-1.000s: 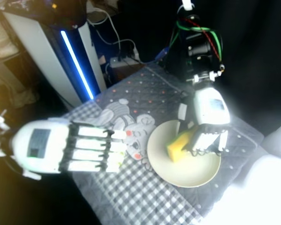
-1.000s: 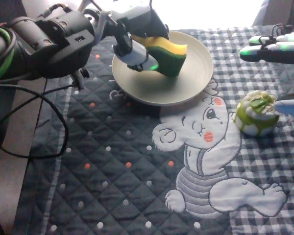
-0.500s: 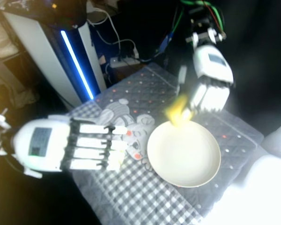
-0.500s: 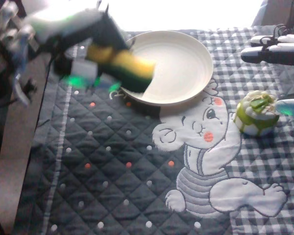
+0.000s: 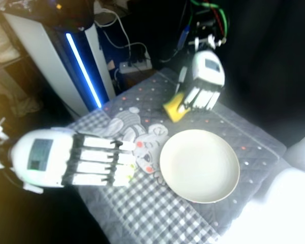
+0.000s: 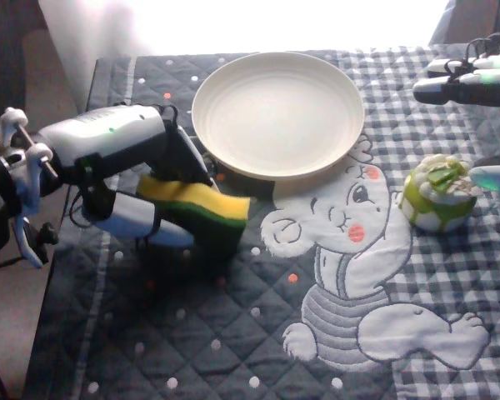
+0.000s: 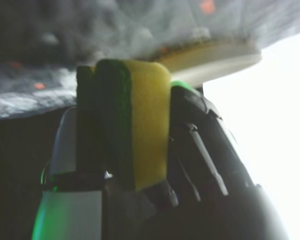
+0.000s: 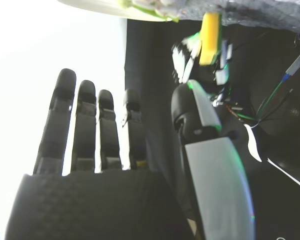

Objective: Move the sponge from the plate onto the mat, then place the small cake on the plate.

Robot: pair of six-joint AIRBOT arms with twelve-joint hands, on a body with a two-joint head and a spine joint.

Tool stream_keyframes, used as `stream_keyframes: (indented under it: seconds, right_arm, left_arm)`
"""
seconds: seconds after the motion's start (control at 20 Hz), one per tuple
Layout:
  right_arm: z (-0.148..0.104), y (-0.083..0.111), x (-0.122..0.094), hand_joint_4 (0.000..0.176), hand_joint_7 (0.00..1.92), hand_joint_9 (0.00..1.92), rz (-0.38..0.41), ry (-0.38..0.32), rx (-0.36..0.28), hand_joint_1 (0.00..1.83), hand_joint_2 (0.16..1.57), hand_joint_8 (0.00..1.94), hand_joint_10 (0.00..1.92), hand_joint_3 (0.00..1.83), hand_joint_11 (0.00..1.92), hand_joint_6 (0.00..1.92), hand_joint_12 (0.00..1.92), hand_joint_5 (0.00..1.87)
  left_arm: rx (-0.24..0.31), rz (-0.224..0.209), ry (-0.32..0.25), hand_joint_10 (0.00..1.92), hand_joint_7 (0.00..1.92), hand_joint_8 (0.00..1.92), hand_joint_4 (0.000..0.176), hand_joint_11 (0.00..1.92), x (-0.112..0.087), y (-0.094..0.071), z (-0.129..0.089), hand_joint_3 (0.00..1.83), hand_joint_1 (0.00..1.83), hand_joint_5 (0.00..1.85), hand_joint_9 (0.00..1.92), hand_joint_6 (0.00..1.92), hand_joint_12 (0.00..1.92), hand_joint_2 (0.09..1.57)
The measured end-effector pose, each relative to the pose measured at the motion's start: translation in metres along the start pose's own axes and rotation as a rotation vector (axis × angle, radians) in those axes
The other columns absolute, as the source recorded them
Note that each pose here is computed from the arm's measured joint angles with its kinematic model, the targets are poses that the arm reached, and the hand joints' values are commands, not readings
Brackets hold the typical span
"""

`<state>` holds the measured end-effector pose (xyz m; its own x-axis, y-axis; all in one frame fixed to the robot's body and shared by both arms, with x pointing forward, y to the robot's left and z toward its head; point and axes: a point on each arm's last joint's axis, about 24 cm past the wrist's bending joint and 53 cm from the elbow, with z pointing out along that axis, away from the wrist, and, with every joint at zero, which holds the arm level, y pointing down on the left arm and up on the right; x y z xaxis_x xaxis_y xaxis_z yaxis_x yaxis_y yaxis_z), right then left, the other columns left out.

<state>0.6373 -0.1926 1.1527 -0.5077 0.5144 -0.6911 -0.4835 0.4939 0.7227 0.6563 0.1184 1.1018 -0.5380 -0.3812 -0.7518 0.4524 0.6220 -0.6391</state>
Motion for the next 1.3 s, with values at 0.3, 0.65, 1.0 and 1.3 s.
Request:
stream_keyframes:
  seconds: [0.3, 0.65, 1.0, 1.3]
  right_arm:
    - [0.000, 0.000, 0.000, 0.034, 0.29, 0.37, 0.002, -0.001, 0.001, 0.76, 1.24, 0.00, 0.01, 0.00, 0.10, 0.00, 1.04, 0.37]
    - [0.000, 0.007, -0.003, 0.072, 0.17, 0.15, -0.001, -0.012, -0.032, 0.56, 1.21, 0.00, 0.00, 0.00, 0.00, 0.00, 0.58, 0.27]
    - [0.005, -0.003, 0.003, 0.103, 0.17, 0.29, -0.014, 0.005, -0.020, 0.57, 1.14, 0.00, 0.01, 0.00, 0.21, 0.00, 0.77, 0.22]
    - [0.009, -0.035, 0.044, 0.110, 0.24, 0.37, -0.023, 0.149, 0.077, 0.92, 0.95, 0.00, 0.00, 0.00, 0.02, 0.00, 1.12, 0.28]
  left_arm:
    - [-0.021, -0.018, 0.002, 1.01, 1.00, 0.38, 0.000, 0.56, 0.002, 0.008, -0.003, 0.00, 1.20, 1.01, 0.76, 0.00, 1.51, 0.95]
    - [0.067, 0.026, -0.107, 0.00, 0.11, 0.00, 0.128, 0.00, -0.036, -0.025, -0.027, 0.00, 0.77, 0.15, 0.09, 0.00, 0.36, 0.75]
    - [0.194, 0.050, -0.264, 0.00, 0.00, 0.00, 0.160, 0.00, -0.073, -0.066, -0.057, 0.01, 0.72, 0.00, 0.00, 0.00, 0.01, 0.73]
    - [0.155, -0.004, -0.320, 0.00, 0.00, 0.00, 0.123, 0.01, -0.072, -0.051, -0.075, 0.02, 0.87, 0.04, 0.00, 0.01, 0.01, 0.78]
